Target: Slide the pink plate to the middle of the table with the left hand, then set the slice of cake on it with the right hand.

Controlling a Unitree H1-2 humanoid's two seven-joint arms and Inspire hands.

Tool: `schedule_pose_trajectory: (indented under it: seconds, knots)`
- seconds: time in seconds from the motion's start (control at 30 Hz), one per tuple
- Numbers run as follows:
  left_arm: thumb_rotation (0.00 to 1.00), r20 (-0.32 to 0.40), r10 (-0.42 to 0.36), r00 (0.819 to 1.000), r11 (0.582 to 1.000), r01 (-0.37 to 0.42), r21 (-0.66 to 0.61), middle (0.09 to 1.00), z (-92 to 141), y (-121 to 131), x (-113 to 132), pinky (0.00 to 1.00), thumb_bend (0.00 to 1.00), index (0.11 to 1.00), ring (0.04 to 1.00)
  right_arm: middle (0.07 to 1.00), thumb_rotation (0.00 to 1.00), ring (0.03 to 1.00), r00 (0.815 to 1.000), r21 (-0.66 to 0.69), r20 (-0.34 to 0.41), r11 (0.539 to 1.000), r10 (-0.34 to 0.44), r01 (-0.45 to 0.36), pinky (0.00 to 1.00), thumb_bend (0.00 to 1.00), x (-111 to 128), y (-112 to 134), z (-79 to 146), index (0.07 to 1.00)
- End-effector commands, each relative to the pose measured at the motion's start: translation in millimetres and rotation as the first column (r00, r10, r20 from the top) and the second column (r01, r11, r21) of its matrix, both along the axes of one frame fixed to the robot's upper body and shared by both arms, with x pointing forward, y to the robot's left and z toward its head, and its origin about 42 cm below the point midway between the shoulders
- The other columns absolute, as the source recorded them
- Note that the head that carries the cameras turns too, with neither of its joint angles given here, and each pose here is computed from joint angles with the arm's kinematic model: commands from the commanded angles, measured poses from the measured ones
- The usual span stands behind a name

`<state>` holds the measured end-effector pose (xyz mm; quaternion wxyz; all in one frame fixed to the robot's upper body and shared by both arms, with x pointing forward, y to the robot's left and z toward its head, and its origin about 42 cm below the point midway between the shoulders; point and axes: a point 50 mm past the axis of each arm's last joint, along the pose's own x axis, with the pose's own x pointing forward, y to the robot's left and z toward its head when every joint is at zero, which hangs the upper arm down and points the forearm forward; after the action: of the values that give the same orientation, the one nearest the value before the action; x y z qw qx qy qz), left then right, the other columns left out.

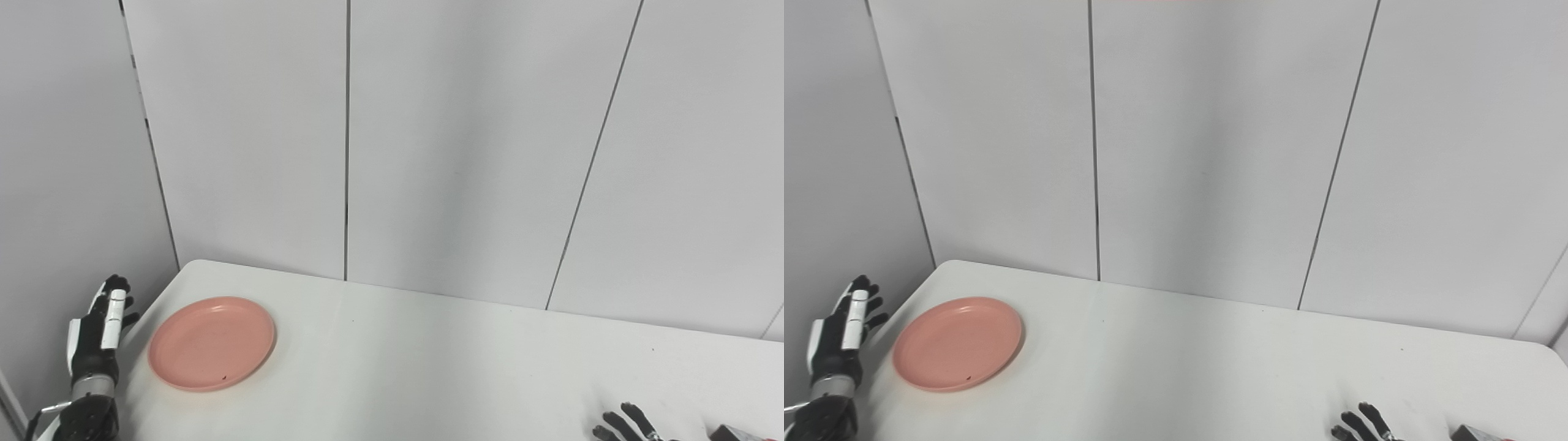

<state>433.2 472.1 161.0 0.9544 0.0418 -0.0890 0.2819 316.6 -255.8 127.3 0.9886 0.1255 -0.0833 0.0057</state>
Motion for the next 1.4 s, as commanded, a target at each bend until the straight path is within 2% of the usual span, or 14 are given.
schedule_pose_trajectory:
  seconds: [0.0,0.3,0.43,0.57,0.73,1.0,1.2,1.3,1.37]
  knots:
    - [0.95,0.074,-0.010,0.997,0.999,0.007,0.037,0.872,16,-2,3,0.77,0.79,0.894,0.864,0.796,0.96,0.764,0.999,0.011,-0.050,1.000,-0.002,0.003,0.80,0.85,-8,3,-6,0.853]
    - [0.92,0.067,-0.074,0.995,0.997,0.073,0.024,0.850,4,-29,2,0.76,0.77,0.872,0.848,0.807,0.99,0.777,0.999,0.007,-0.049,1.000,-0.002,0.002,0.82,0.80,-9,8,1,0.859]
    - [0.92,0.045,-0.102,0.994,0.995,0.102,0.008,0.852,-2,-39,2,0.75,0.78,0.879,0.850,0.814,1.00,0.783,0.999,0.014,-0.048,1.000,-0.004,0.004,0.84,0.78,-9,10,4,0.869]
    - [0.92,0.022,-0.125,0.992,0.992,0.125,0.009,0.853,-9,-48,3,0.79,0.73,0.877,0.853,0.817,1.00,0.780,0.999,0.010,-0.041,1.000,-0.005,0.006,0.84,0.76,-9,11,5,0.878]
    - [0.92,-0.011,-0.146,0.989,0.989,0.146,0.005,0.847,-13,-54,4,0.76,0.75,0.883,0.842,0.815,1.00,0.782,0.999,0.002,-0.040,1.000,-0.009,0.009,0.84,0.75,-10,11,7,0.879]
    - [0.93,-0.030,-0.224,0.974,0.975,0.224,-0.011,0.860,-16,-67,3,0.76,0.75,0.899,0.858,0.826,1.00,0.799,0.999,0.003,-0.045,1.000,-0.013,0.013,0.87,0.73,-10,12,8,0.896]
    - [0.90,-0.002,-0.282,0.959,0.959,0.282,-0.027,0.868,-15,-85,5,0.77,0.82,0.908,0.866,0.815,1.00,0.783,0.999,0.000,-0.046,1.000,-0.014,0.014,0.84,0.71,-9,13,7,0.883]
    - [0.90,0.003,-0.312,0.950,0.950,0.312,-0.021,0.862,-13,-99,7,0.73,0.81,0.899,0.855,0.817,1.00,0.787,0.999,0.005,-0.045,1.000,-0.017,0.017,0.85,0.70,-9,13,7,0.882]
    - [0.90,0.004,-0.324,0.946,0.946,0.324,-0.021,0.858,-11,-106,9,0.75,0.79,0.895,0.850,0.816,1.00,0.785,0.999,0.009,-0.045,1.000,-0.018,0.019,0.84,0.68,-9,14,8,0.875]
